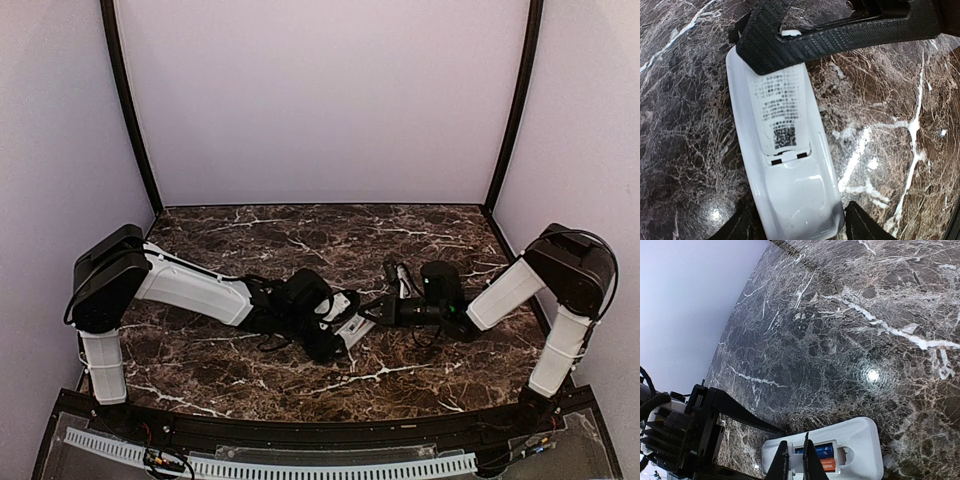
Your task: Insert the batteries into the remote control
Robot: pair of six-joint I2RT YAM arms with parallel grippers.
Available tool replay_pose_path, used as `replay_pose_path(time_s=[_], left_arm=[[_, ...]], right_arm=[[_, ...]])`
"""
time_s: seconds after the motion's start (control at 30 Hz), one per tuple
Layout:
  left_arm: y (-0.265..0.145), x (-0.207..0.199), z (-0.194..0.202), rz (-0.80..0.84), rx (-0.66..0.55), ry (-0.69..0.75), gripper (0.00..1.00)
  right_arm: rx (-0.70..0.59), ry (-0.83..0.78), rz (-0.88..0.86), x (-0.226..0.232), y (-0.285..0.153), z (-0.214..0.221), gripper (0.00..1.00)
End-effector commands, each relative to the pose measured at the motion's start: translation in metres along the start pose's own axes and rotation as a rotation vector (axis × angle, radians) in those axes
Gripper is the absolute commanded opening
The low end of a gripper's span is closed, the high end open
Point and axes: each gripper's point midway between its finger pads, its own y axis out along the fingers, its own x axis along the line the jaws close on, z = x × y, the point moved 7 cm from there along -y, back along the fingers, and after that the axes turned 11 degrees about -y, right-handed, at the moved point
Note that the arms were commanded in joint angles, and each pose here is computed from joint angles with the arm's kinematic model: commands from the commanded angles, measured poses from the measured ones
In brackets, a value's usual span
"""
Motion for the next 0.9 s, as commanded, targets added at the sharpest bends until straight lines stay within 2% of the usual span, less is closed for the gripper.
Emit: replay_pose_path(time_s=[0.0, 0.87], left_arm=[[0.018, 0.021, 0.056, -0.086, 0.238, -0.040, 0.62], [0.019, 0.021, 0.055, -0.086, 0.247, -0.027, 0.62]], right_arm=[[0.050, 0.018, 0.039, -0.011, -0.001, 0.010, 0.00], [0.027, 0.049, 0.070, -0.022, -0.002, 0.012, 0.00]])
